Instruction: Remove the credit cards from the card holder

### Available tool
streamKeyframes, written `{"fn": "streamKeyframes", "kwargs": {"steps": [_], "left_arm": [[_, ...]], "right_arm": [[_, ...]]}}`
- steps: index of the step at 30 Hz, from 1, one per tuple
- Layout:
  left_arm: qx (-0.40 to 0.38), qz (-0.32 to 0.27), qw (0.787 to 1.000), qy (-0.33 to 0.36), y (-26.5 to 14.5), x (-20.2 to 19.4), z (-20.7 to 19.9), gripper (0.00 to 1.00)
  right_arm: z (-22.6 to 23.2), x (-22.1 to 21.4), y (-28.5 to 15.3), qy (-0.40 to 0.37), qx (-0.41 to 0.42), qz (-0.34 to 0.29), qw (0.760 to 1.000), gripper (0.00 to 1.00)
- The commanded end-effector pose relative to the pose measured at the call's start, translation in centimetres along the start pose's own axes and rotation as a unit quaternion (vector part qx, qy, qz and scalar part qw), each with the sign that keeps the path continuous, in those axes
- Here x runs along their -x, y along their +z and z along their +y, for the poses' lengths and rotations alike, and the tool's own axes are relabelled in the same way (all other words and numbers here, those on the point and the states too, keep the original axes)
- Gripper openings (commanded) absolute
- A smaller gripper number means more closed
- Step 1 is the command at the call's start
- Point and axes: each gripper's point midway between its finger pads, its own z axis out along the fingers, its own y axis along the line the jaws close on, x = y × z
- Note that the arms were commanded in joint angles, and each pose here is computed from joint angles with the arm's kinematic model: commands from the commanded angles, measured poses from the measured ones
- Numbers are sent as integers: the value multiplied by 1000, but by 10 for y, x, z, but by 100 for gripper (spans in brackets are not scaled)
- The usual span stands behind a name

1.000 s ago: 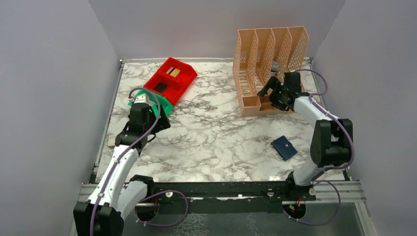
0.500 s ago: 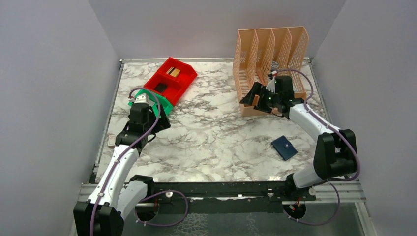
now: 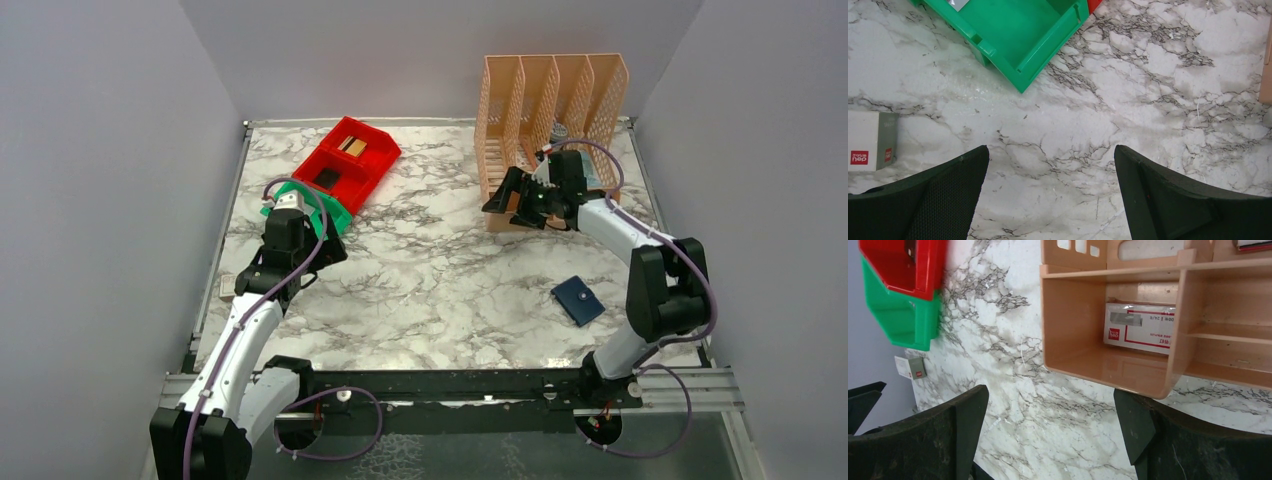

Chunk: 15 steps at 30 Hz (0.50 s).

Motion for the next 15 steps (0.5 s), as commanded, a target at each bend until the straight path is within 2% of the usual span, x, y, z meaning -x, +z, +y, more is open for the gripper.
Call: {"fn": "streamKeyframes", "kwargs": {"steps": [1, 10, 15], "left_arm": [[-5, -6, 1000, 2, -2, 5, -2, 99], [-1, -1, 1000, 3, 0, 3, 0, 99], [1, 4, 1000, 3, 2, 2, 0, 99]], "right_arm": [[12, 18, 10, -11, 28, -15, 999, 98], [6, 23, 1, -34, -4, -22, 999, 99], [16, 31, -19, -57, 0, -51, 997, 99]]}}
